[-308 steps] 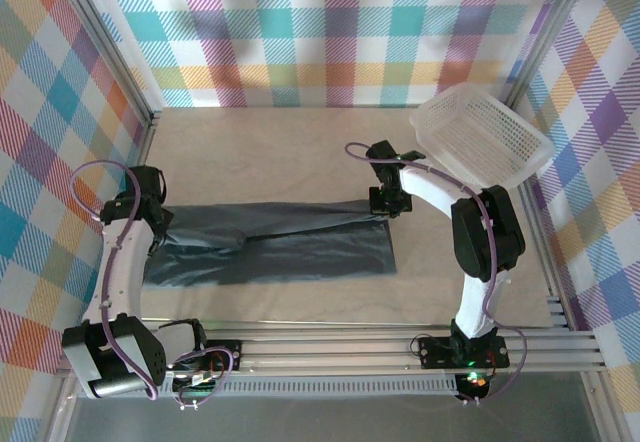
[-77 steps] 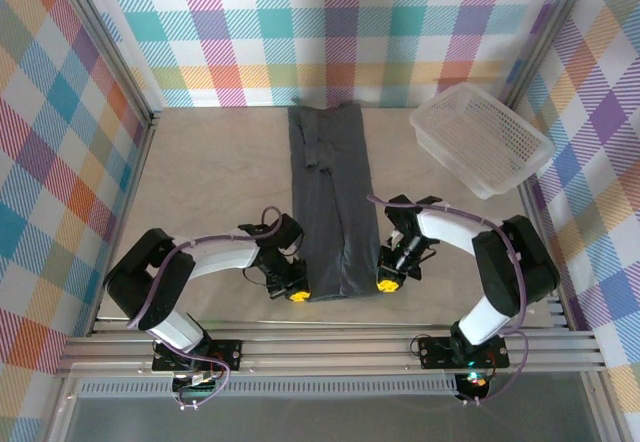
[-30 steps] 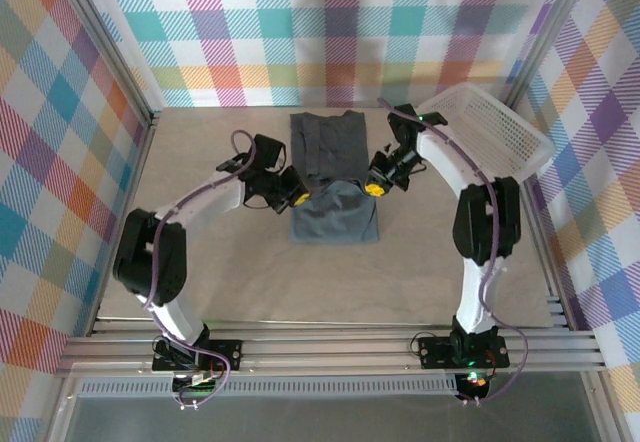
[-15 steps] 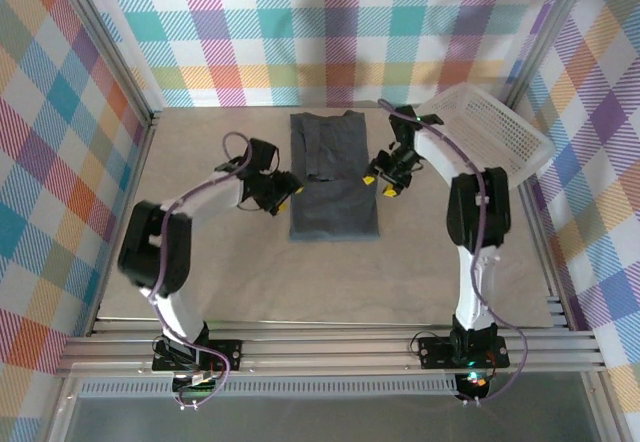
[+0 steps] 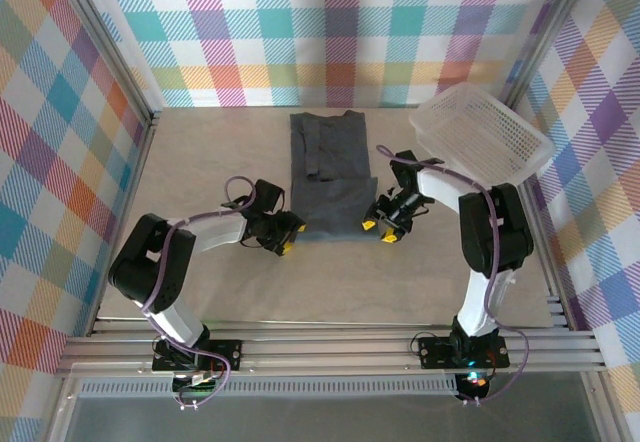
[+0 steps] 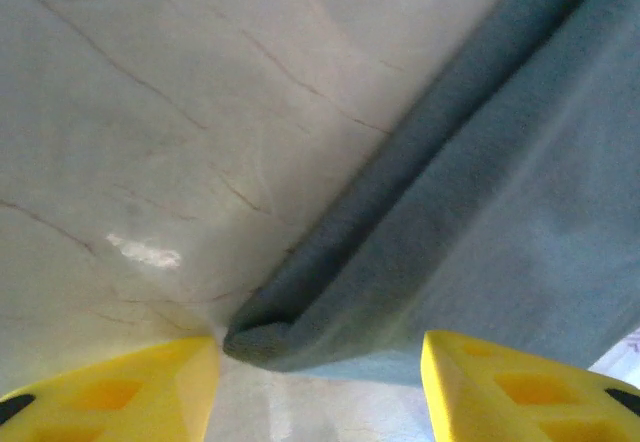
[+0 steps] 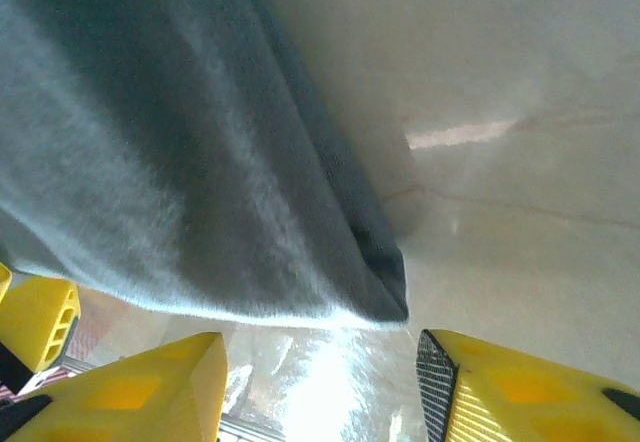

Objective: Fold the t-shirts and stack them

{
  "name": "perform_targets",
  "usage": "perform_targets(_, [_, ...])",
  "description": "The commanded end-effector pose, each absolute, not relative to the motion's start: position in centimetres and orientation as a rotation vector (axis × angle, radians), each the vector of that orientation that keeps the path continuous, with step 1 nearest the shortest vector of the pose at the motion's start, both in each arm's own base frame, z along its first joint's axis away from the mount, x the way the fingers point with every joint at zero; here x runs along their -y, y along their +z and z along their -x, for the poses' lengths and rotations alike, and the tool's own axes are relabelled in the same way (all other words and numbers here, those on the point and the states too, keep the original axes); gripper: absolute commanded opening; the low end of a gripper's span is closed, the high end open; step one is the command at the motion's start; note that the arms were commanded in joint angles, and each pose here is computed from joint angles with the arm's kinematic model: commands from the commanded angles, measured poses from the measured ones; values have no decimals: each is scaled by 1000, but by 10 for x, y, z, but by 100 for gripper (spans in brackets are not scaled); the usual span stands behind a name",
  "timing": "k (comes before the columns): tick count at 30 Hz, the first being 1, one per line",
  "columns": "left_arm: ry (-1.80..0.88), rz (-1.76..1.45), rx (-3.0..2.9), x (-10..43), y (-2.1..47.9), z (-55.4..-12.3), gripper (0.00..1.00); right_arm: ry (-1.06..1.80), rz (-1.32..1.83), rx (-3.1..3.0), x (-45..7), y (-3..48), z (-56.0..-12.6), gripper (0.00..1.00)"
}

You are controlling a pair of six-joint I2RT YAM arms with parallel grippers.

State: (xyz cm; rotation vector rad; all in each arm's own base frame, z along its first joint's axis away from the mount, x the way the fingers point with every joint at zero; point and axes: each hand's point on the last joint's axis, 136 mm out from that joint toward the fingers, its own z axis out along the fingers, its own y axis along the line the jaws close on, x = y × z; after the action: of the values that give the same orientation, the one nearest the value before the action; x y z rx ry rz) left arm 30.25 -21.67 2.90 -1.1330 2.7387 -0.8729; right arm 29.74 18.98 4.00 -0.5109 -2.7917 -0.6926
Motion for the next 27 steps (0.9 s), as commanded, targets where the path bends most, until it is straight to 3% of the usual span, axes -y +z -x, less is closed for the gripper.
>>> perform_targets(1, [-971,1091,-2687,236,30,-323,53,-724,511,2765,-198,33,-299,52])
perform_targets(7, [-1005,1068,-2644,245,34,-344,33,-696,517,2752,-203,23,-302,41])
perform_targets(12, [-1016,1032,-2623,250,44,-356,14,-689,509,2819,-203,30,-320,13])
perform_targets(14, [-991,1009,-2612,246,57,-356,1,-694,491,2875,-202,45,-330,3])
perform_targets(21, [-1023,977,-2531,231,113,-348,0,-761,482,2990,-201,112,-346,0])
perform_targets(27, [-1082,942,-2679,233,106,-301,0,-793,440,2879,-205,118,-306,0])
